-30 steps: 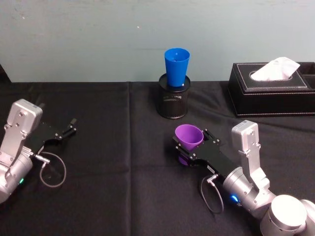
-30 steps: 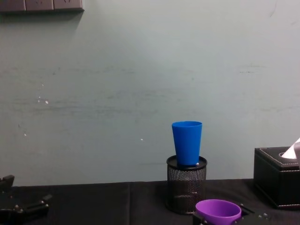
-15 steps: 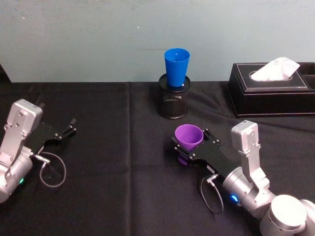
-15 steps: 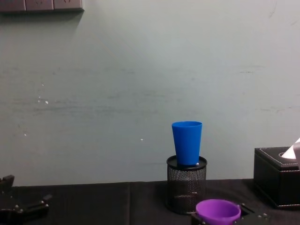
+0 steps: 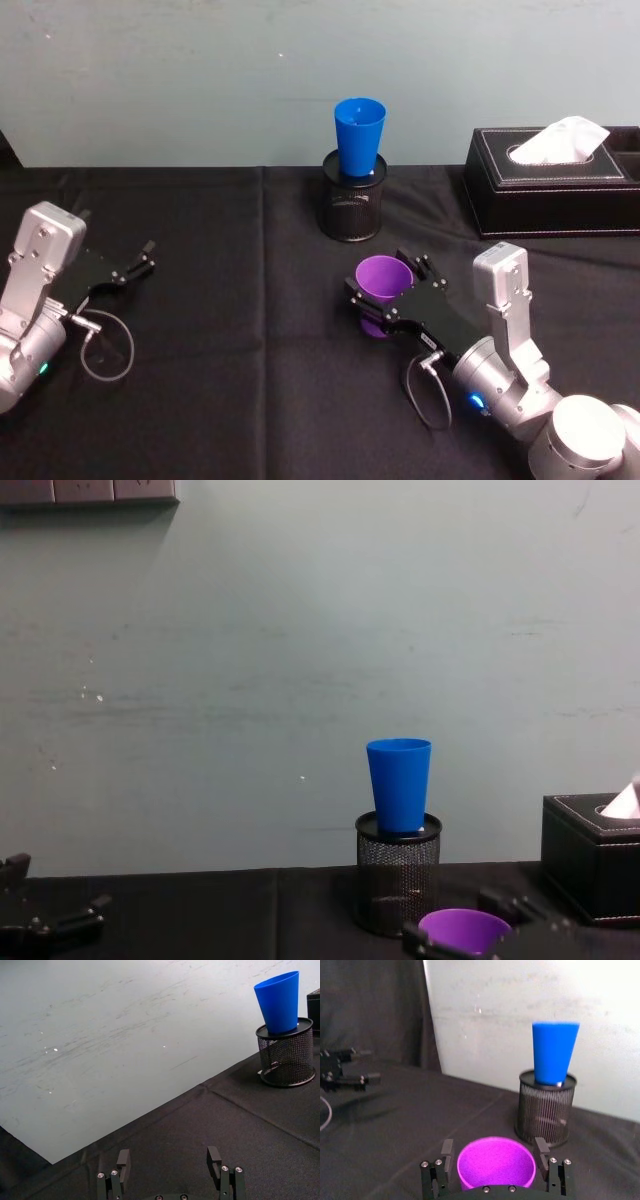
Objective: Pick up one cup with a gripper and tap it against the other cup.
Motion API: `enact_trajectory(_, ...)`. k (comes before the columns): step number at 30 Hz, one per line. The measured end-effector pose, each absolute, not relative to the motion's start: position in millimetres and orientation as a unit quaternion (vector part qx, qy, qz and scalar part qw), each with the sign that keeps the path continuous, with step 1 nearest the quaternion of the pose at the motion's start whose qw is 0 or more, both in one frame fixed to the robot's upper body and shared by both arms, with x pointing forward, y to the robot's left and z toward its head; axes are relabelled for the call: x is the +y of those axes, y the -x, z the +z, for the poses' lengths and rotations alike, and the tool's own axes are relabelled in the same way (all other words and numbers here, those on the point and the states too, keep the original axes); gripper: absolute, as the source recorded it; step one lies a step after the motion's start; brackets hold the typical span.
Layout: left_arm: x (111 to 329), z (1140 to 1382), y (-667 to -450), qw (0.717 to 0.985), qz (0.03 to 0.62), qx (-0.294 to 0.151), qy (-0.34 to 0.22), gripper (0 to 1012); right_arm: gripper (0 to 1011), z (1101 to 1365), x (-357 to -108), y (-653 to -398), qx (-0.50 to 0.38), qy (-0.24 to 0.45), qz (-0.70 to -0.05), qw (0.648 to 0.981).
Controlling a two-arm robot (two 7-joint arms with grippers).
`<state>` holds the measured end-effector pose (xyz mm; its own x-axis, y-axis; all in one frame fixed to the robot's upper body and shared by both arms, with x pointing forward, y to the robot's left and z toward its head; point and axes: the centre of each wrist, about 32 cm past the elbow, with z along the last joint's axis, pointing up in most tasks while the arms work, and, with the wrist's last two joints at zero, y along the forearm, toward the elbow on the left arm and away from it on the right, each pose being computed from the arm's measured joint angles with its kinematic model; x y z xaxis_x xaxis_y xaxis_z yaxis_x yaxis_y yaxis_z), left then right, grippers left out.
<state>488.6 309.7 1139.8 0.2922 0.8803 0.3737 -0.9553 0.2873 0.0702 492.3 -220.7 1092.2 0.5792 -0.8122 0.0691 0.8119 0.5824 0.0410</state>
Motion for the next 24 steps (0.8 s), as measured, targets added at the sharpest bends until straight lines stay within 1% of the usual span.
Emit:
enact_trajectory(6,310,1140,-489,0.791,0.58,-0.132,-0.141,1000,1003,1109,-219,-490,-0.066,-0.031,-0.462,0.884)
enact_trajectory(11,310,1140,-489,0.791,0.58,-0.132,-0.141,1000,1003,1123,-221,-488,-0.088,-0.05,-0.486,0.868)
enact_trajectory(13,310,1140,-489,0.791,0.58,-0.132,-0.141,1000,1003,1131,-223,-486,-0.091,-0.055,-0.516,0.85)
enact_trajectory(14,310,1140,-489,0.791,0.58,-0.132,-0.141,1000,1003,1131,-223,-486,-0.091,-0.055,-0.516,0.85)
enact_trajectory(15,310,1140,-489,0.791,0.58,-0.132,-0.141,1000,1003,1134,-224,-485,-0.089,-0.053,-0.533,0.84)
enact_trajectory(17,310,1140,-489,0.791,0.58,-0.132,-0.141,1000,1003,1136,-225,-484,-0.085,-0.051,-0.553,0.827)
enact_trajectory(20,310,1140,-489,0.791,0.58,-0.132,-0.141,1000,1003,1136,-227,-484,-0.069,-0.038,-0.602,0.795)
enact_trajectory(24,310,1140,-489,0.791,0.58,-0.132,-0.141,1000,1003,1134,-228,-485,-0.046,-0.02,-0.639,0.768)
